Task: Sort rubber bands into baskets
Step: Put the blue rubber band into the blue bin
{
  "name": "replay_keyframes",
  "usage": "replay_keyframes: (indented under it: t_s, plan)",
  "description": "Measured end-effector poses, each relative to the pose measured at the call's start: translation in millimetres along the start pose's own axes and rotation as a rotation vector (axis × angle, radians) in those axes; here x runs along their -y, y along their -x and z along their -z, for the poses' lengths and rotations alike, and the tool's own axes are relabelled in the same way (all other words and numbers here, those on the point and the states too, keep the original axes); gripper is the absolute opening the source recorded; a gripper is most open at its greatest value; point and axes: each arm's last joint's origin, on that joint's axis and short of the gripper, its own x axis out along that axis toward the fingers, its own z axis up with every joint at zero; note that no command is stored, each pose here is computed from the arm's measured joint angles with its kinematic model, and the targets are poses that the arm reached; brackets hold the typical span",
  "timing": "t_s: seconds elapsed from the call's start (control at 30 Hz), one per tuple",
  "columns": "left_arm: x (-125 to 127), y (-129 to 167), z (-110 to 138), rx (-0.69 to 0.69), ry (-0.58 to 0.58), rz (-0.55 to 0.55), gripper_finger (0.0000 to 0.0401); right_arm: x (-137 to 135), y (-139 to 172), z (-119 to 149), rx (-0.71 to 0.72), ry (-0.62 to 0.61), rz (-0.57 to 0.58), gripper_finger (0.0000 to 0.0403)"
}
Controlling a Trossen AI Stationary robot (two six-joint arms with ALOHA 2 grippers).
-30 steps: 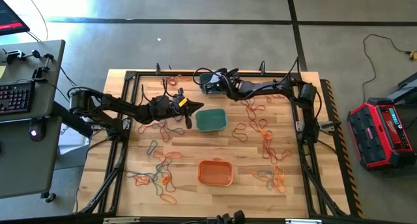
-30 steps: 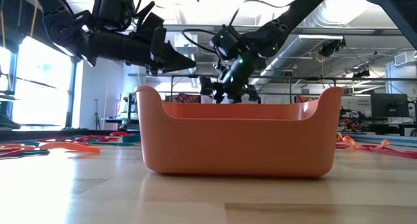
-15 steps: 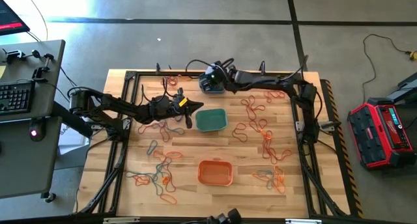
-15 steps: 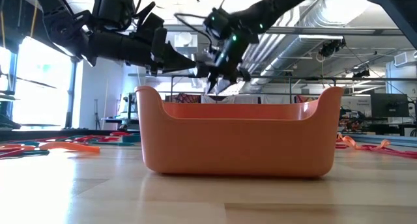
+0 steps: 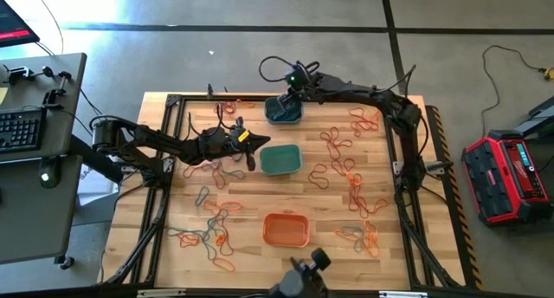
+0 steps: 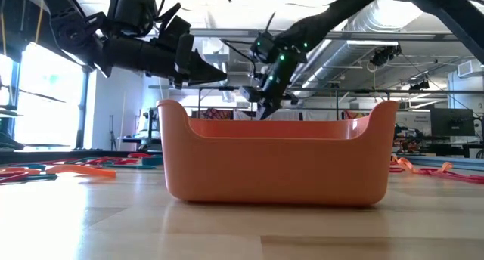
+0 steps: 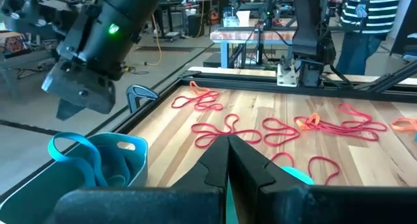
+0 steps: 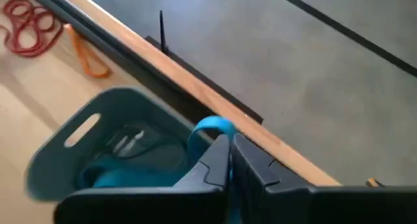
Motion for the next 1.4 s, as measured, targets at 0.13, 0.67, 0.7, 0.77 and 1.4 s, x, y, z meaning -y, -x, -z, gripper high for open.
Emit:
replay_keyframes:
  t_s: [0.13,0.67,0.7,0.77,1.4]
  plan:
    - [0.0,0.0,0.9,-0.009,-0.001,-0.001,0.0000,14.1,-20.9,1.0,-0.005,-0.010,-0.062,0.0007]
    - [-0.1,0.0,1.9,-0.020,-0.001,-0.004,0.0000,3.5,-25.1,18.8,-0.151,0.068,-0.141,0.0000]
    - [-0.1,0.0,2.0,-0.021,-0.001,-0.004,0.0000,3.5,-25.0,19.3,-0.155,0.068,-0.141,0.0000]
    - [-0.1,0.0,2.0,-0.021,-0.001,-0.004,0.0000,3.2,-25.2,20.9,-0.170,0.069,-0.139,0.0000]
    - [-0.1,0.0,1.9,-0.020,0.006,-0.007,0.0000,-10.6,-42.7,43.1,-0.303,0.144,-0.176,0.0000]
